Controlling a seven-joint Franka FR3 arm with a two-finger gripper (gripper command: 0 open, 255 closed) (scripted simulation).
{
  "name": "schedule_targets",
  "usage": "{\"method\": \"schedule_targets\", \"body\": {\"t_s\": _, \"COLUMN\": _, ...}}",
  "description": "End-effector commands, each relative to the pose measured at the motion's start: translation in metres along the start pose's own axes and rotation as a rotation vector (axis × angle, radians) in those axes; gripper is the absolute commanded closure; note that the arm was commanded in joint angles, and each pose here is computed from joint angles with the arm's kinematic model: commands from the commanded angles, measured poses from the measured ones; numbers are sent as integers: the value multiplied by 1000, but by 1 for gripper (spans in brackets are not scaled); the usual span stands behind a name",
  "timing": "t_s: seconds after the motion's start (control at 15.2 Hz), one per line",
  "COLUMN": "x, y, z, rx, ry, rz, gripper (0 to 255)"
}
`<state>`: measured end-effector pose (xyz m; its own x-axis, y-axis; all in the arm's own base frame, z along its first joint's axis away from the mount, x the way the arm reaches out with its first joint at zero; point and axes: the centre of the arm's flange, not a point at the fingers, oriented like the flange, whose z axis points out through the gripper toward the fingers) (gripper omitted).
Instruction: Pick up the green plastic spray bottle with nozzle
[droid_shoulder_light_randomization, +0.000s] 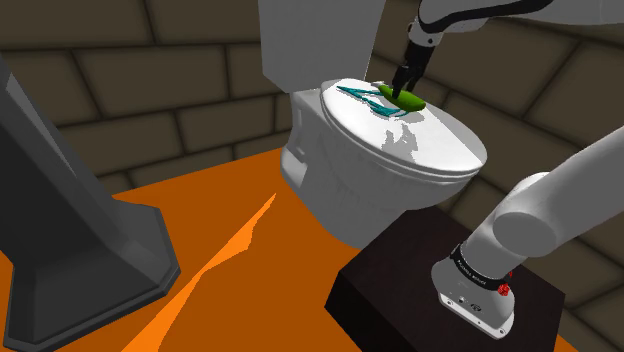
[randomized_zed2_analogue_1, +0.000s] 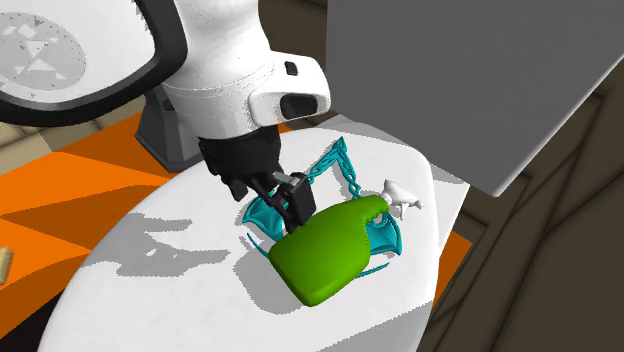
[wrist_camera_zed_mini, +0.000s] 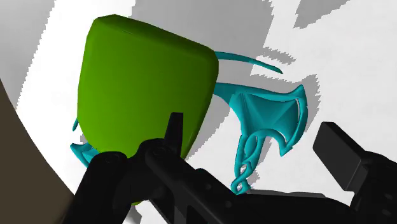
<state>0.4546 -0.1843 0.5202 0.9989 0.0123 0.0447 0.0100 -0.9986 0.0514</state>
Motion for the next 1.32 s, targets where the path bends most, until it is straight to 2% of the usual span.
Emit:
{"method": "schedule_targets", "body": {"t_s": 0.0, "x": 17, "y": 18, "z": 4, "rx": 3, "ry": 23, "rz": 6, "gripper": 0}}
{"method": "schedule_targets", "body": {"t_s": 0.53, "x": 78, "y": 86, "z": 24, "rx": 19, "ry": 102, "rz": 28, "gripper": 0}}
{"method": "schedule_targets", "body": {"t_s": 1.12, "x": 76, "y": 84, "z": 64, "rx": 19, "ry": 102, "rz": 28, "gripper": 0}}
{"method": "schedule_targets", "body": {"t_s": 1.19, "x": 76, "y": 83, "z": 64, "rx": 19, "ry": 102, "rz": 28, "gripper": 255}}
{"method": "schedule_targets", "body": {"t_s": 1.25, "x": 75, "y": 83, "z": 64, "rx": 19, "ry": 102, "rz": 28, "gripper": 255}}
